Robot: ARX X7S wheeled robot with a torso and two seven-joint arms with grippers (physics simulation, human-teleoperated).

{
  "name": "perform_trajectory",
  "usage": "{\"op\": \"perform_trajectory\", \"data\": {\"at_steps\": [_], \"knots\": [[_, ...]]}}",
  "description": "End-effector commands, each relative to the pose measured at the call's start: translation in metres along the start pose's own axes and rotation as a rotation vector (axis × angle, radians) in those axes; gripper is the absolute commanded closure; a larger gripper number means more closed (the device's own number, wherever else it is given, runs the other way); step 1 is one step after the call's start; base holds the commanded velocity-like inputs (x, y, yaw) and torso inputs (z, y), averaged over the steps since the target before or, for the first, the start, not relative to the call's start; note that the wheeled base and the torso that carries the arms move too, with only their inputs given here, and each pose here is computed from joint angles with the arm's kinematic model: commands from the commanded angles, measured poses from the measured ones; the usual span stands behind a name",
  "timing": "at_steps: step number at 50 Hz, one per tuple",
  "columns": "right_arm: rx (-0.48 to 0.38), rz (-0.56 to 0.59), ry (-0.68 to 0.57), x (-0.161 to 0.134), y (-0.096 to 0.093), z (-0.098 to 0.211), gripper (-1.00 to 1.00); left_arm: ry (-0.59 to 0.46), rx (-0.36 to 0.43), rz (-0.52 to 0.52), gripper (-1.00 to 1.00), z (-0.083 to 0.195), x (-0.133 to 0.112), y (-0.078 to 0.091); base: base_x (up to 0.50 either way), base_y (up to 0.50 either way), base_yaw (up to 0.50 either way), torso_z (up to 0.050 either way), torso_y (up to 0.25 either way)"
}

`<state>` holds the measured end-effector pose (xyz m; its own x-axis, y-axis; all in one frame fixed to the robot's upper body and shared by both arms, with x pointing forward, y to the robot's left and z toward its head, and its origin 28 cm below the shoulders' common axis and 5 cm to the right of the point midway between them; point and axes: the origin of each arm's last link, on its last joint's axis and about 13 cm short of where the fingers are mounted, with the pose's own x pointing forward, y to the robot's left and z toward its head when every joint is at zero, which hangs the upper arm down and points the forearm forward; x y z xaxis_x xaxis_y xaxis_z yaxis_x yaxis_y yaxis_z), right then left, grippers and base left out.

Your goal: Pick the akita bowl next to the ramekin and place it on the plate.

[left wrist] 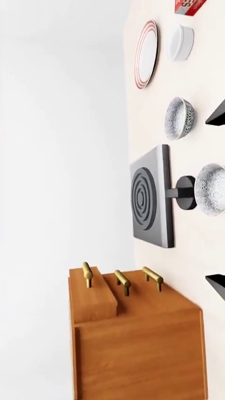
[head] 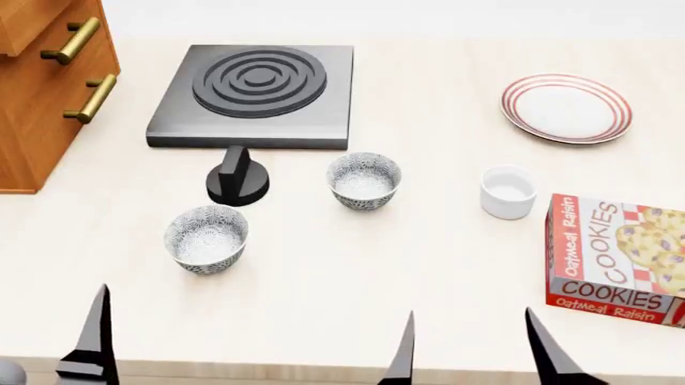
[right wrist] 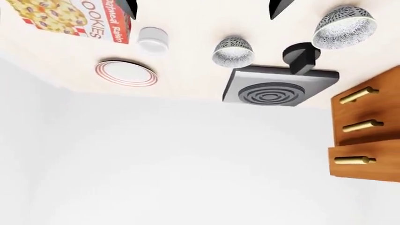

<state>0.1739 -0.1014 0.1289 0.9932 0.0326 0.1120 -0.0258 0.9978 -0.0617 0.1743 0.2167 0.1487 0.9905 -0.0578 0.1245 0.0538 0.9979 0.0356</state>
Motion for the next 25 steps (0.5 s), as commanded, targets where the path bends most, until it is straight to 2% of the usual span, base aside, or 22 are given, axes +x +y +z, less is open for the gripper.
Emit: {"op": "perform_trajectory", "data": {"at_steps": [1, 20, 23, 25], "knots": [[-0.003, 0.012, -0.018, -0.008, 0.0, 0.015, -1.0, -0.01, -0.006, -0.029, -1.0, 0.017, -0.009, -0.001, 0.0, 0.0, 0.0, 0.0, 0.0], [-0.007, 0.033, -0.074, -0.017, 0.001, 0.041, -1.0, -0.039, -0.037, -0.056, -1.0, 0.038, -0.021, -0.002, 0.0, 0.0, 0.0, 0.0, 0.0], [0.026, 0.049, -0.079, -0.02, 0.002, 0.047, -1.0, -0.043, -0.038, -0.059, -1.0, 0.04, -0.023, -0.002, 0.0, 0.0, 0.0, 0.0, 0.0], [0.007, 0.05, -0.087, -0.021, 0.002, 0.049, -1.0, -0.046, -0.038, -0.062, -1.0, 0.042, -0.024, -0.003, 0.0, 0.0, 0.0, 0.0, 0.0]]}}
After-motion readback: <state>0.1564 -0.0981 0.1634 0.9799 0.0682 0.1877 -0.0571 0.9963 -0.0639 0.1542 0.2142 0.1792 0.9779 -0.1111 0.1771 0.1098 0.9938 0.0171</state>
